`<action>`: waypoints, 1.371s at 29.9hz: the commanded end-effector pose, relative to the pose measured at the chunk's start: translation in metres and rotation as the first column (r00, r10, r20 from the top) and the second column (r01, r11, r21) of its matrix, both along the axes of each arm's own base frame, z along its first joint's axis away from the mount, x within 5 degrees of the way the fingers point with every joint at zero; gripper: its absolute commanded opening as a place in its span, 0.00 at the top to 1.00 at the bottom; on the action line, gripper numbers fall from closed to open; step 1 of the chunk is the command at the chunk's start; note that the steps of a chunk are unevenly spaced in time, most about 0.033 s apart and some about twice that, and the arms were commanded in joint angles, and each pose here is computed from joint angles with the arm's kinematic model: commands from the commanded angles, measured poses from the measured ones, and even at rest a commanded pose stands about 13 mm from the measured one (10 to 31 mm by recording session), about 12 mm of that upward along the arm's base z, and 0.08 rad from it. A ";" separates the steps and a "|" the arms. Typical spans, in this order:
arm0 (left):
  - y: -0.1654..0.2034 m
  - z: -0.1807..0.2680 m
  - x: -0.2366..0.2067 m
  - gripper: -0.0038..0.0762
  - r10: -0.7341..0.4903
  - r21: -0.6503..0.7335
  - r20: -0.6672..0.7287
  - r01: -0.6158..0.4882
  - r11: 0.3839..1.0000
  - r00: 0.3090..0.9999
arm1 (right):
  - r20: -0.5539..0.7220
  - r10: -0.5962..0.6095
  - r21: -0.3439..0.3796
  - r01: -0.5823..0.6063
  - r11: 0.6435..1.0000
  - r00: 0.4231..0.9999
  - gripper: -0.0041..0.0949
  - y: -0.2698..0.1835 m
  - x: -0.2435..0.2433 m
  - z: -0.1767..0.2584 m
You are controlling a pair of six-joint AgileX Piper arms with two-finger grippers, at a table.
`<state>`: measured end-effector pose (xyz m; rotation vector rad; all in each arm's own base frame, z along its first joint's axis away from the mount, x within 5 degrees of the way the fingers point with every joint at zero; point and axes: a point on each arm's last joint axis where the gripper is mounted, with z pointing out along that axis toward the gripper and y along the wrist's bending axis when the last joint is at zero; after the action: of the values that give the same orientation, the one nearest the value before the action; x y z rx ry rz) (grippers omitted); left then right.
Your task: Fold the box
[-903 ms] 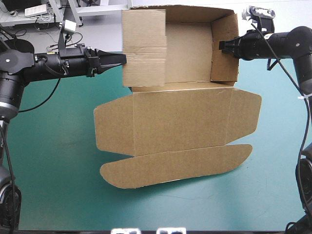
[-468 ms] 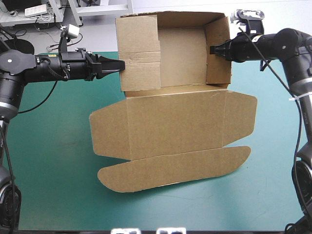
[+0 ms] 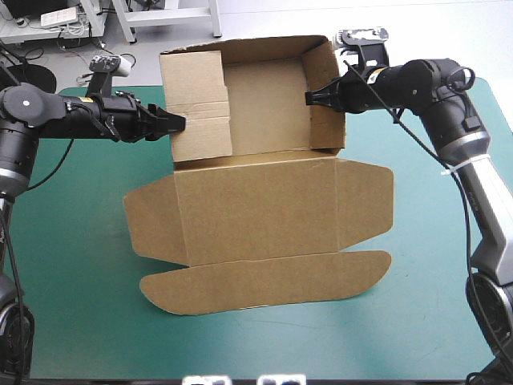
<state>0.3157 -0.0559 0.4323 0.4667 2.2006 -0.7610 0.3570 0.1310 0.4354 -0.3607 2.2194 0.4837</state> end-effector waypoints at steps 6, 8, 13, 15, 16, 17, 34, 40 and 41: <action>0.005 0.024 0.005 0.54 0.150 -0.043 0.157 -0.145 0.989 0.976 | 0.068 0.082 0.158 -0.092 0.983 0.994 0.96 0.035 -0.034 0.035; 0.005 0.020 0.010 0.54 0.156 -0.041 0.150 -0.151 0.988 0.976 | 0.067 0.099 0.160 -0.108 0.981 0.993 0.96 0.041 -0.037 0.035; 0.007 0.002 0.024 0.60 0.151 0.005 0.105 -0.152 0.988 0.983 | 0.073 0.128 0.156 -0.138 0.978 0.989 0.96 0.051 -0.043 0.035; 0.009 -0.002 0.028 0.66 0.156 0.035 0.104 -0.160 0.986 0.982 | 0.071 0.131 0.156 -0.141 0.978 0.989 0.96 0.052 -0.043 0.035; 0.011 -0.004 0.029 0.71 0.161 0.063 0.109 -0.168 0.984 0.981 | 0.071 0.132 0.157 -0.142 0.977 0.989 0.96 0.052 -0.044 0.035; 0.012 -0.005 0.029 0.75 0.162 0.080 0.112 -0.172 0.982 0.980 | 0.070 0.133 0.160 -0.142 0.977 0.989 0.96 0.053 -0.044 0.035; -0.038 0.010 -0.007 0.96 0.068 0.047 0.010 -0.068 0.997 0.998 | -0.094 -0.025 0.014 0.026 1.000 0.995 0.96 0.036 -0.043 0.018; -0.070 -0.001 -0.019 0.96 0.076 0.177 -0.052 -0.066 0.982 0.996 | -0.212 -0.106 -0.110 0.084 0.990 0.971 0.96 0.027 -0.045 0.004; -0.074 -0.005 -0.019 0.96 0.088 0.199 -0.065 -0.073 0.977 0.994 | -0.232 -0.124 -0.138 0.094 0.986 0.965 0.96 0.026 -0.043 -0.001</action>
<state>0.3148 -0.1091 0.4039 0.4616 2.4405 -0.4256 0.3277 0.1517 0.4148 -0.2435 2.5446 0.2549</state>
